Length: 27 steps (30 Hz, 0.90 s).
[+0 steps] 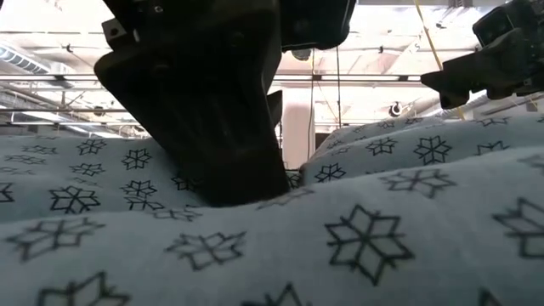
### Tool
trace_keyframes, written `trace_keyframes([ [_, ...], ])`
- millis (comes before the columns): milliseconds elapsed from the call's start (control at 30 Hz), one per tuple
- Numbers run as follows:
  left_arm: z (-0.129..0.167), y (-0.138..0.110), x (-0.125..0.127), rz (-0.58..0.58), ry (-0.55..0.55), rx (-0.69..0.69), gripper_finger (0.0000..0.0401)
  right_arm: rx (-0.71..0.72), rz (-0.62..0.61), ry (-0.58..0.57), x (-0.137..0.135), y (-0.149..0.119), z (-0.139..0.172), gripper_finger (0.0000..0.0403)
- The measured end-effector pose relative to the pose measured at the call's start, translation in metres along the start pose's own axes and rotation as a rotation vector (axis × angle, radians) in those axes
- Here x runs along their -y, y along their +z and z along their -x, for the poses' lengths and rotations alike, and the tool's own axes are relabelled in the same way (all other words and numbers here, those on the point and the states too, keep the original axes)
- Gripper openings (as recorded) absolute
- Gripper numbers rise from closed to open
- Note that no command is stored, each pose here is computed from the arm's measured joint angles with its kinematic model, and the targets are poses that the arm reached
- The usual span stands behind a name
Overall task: Pick & place medical supplies in basket/bin
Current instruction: Put the patient gown into the mesh basket
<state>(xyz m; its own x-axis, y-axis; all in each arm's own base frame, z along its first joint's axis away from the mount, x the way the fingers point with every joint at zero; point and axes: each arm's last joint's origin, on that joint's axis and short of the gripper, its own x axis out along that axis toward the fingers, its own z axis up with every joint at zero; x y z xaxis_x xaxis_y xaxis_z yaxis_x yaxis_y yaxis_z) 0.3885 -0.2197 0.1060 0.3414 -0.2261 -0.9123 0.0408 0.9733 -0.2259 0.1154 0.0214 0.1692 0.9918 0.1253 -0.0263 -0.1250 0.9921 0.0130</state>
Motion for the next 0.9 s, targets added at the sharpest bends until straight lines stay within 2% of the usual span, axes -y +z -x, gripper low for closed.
trace_keyframes([
  [267, 0.053, 0.012, -0.01, -0.041, 0.126, 0.087, 0.0057, -0.001, 0.0, 0.0, 0.0, 0.0, 0.0, 0.0169],
  [600, 0.129, 0.035, 0.004, -0.08, 0.088, 0.393, 0.0057, -0.008, 0.001, 0.0, 0.0, -0.001, 0.0, 0.0169],
  [733, 0.167, 0.038, 0.013, -0.13, 0.079, 0.531, 0.0057, -0.008, 0.001, 0.0, 0.0, -0.001, 0.0, 0.0169],
  [900, 0.219, 0.04, 0.019, -0.251, 0.087, 0.717, 0.0057, -0.008, 0.001, 0.0, 0.0, -0.001, 0.0, 0.0169],
])
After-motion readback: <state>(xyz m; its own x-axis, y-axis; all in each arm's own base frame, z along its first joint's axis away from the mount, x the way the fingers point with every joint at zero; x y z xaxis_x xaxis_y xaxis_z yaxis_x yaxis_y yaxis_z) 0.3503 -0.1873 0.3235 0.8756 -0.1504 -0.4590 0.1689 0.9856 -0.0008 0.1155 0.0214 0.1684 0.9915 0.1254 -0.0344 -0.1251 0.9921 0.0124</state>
